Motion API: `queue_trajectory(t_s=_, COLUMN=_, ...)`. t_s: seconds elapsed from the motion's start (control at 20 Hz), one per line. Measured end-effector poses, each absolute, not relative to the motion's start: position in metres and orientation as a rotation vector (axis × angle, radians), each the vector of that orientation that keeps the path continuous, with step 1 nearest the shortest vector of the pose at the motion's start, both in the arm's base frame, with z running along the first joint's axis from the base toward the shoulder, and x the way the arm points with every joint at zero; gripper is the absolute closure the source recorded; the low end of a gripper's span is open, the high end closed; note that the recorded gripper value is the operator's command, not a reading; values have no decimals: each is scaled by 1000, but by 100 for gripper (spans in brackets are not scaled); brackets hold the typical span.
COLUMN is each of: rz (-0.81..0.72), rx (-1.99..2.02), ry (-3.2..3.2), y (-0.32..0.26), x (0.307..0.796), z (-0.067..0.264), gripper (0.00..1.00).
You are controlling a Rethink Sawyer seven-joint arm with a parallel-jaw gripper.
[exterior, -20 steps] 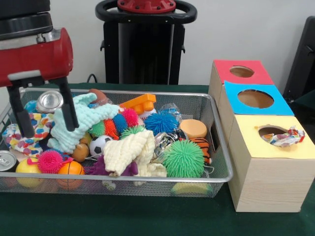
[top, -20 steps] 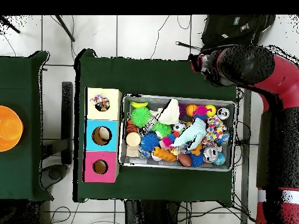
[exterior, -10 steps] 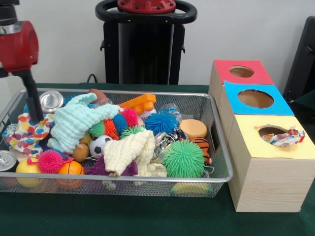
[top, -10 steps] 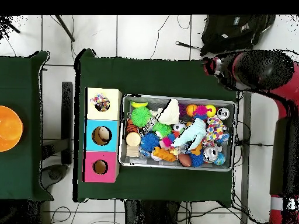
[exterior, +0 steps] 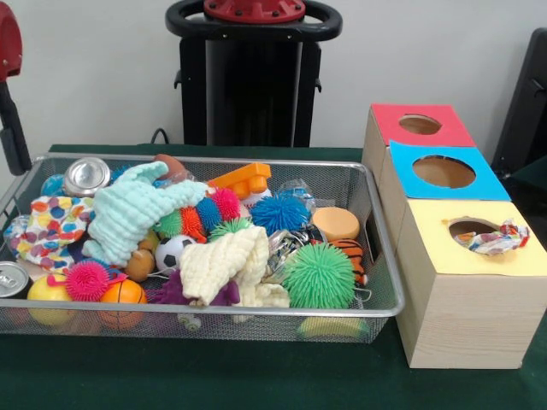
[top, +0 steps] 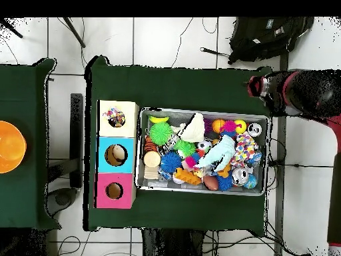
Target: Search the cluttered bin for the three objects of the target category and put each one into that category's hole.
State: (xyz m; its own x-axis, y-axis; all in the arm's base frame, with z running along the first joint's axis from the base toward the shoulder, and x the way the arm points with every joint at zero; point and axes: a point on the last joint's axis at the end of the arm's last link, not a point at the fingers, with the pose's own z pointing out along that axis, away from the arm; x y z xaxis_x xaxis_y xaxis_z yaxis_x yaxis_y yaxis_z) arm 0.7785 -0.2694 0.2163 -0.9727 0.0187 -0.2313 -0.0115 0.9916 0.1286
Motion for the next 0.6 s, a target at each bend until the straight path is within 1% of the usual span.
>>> queue_trajectory(t_s=0.45, rz=176, rx=-28, ry=2913, y=-254, x=750, z=211, gripper=0)
queue_trajectory(t_s=0.6, rz=173, rx=-54, ry=2919, y=-240, x=739, z=209, gripper=0)
